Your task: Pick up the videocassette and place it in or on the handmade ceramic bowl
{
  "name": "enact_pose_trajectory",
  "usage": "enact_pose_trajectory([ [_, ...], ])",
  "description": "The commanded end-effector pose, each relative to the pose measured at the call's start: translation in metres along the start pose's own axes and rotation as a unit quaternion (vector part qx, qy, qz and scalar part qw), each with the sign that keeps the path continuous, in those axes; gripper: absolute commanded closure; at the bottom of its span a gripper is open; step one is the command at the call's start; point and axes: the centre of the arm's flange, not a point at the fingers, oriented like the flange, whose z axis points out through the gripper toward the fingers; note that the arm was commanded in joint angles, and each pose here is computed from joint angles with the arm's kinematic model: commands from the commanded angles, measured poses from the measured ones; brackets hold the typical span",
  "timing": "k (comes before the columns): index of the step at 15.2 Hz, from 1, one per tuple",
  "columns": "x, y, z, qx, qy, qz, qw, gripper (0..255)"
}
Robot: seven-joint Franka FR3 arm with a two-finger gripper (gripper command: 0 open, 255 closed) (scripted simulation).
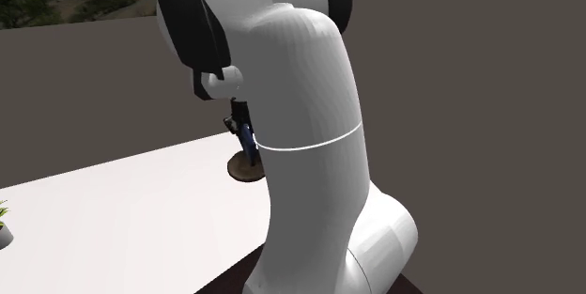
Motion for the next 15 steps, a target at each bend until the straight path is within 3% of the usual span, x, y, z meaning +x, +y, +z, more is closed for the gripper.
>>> enact_pose_trajectory([
  [1,0.0,0.0,0.012,0.0,0.001,0.0,1.0,255],
  [10,0.0,0.002,0.059,0.0,0.001,0.0,1.0,255],
  [15,0.0,0.002,0.061,0.0,0.001,0.0,1.0,255],
])
